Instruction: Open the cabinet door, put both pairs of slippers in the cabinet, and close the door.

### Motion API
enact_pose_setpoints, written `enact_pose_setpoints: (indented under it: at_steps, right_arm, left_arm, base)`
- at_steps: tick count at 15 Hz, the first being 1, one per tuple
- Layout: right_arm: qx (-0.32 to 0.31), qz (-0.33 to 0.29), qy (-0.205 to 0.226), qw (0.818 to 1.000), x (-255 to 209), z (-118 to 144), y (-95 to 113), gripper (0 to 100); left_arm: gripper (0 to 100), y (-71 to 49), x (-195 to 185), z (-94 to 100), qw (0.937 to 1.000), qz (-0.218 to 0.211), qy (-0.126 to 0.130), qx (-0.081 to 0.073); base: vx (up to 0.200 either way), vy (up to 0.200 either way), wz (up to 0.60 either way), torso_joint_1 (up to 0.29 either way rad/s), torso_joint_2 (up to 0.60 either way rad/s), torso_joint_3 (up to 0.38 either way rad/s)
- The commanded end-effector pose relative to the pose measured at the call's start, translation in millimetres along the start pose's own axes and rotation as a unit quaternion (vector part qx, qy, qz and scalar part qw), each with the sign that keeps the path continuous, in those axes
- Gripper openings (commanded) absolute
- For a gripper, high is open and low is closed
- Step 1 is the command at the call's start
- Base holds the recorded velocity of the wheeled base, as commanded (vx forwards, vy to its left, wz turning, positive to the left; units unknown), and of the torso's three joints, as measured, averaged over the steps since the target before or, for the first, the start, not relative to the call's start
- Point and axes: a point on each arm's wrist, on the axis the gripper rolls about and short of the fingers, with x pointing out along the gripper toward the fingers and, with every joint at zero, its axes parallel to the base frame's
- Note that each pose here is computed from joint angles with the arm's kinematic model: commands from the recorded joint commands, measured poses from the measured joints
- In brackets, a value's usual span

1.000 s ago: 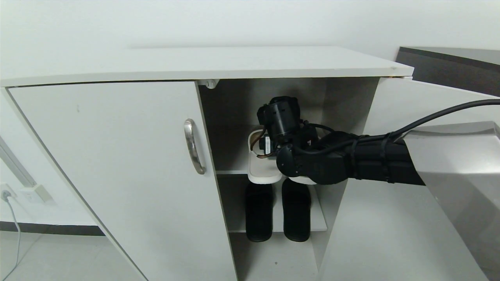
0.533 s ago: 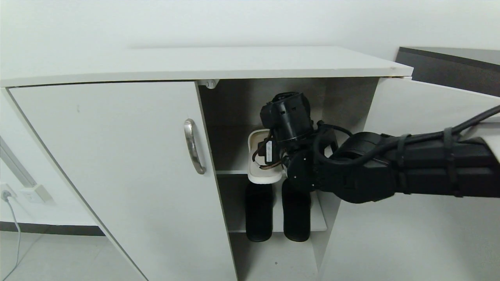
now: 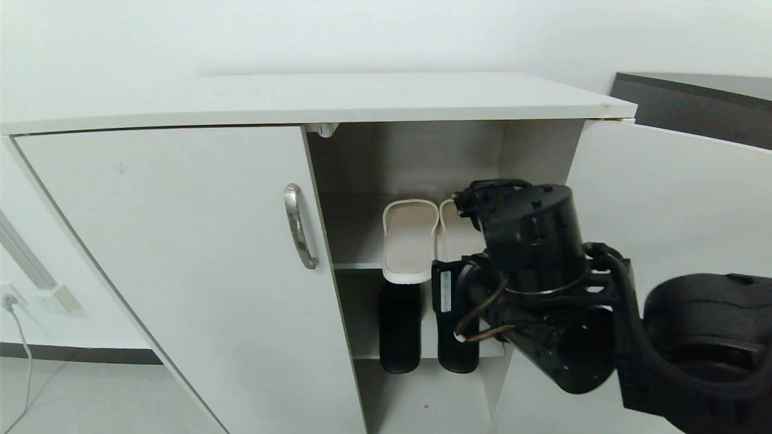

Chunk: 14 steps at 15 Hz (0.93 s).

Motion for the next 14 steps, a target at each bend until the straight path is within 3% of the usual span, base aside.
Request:
enact_pose_setpoints:
  at_steps: [1, 4, 14]
  right_arm:
    - [-0.006, 0.063, 0.003, 0.998, -37, -9, -15, 0]
    - [-0.04, 0.098, 0.002, 0.994, -45, -20, -23, 0]
    - [-0.04, 0.1, -0.004, 0.994, -37, -32, -19, 0]
  left_arm:
    - [0, 0.0, 0, 0.1, 1.0, 0.0, 0.001, 0.0]
    - [0, 0.0, 0, 0.1, 1.0, 0.0, 0.001, 0.0]
    - [0, 0.0, 0, 0.1, 1.0, -0.001, 0.001, 0.0]
  base:
    - [0.0, 0.0, 0.0, 0.0, 0.0, 0.0]
    - [0.0, 0.0, 0.0, 0.0, 0.0, 0.0]
    - [0.0, 0.0, 0.0, 0.0, 0.0, 0.0]
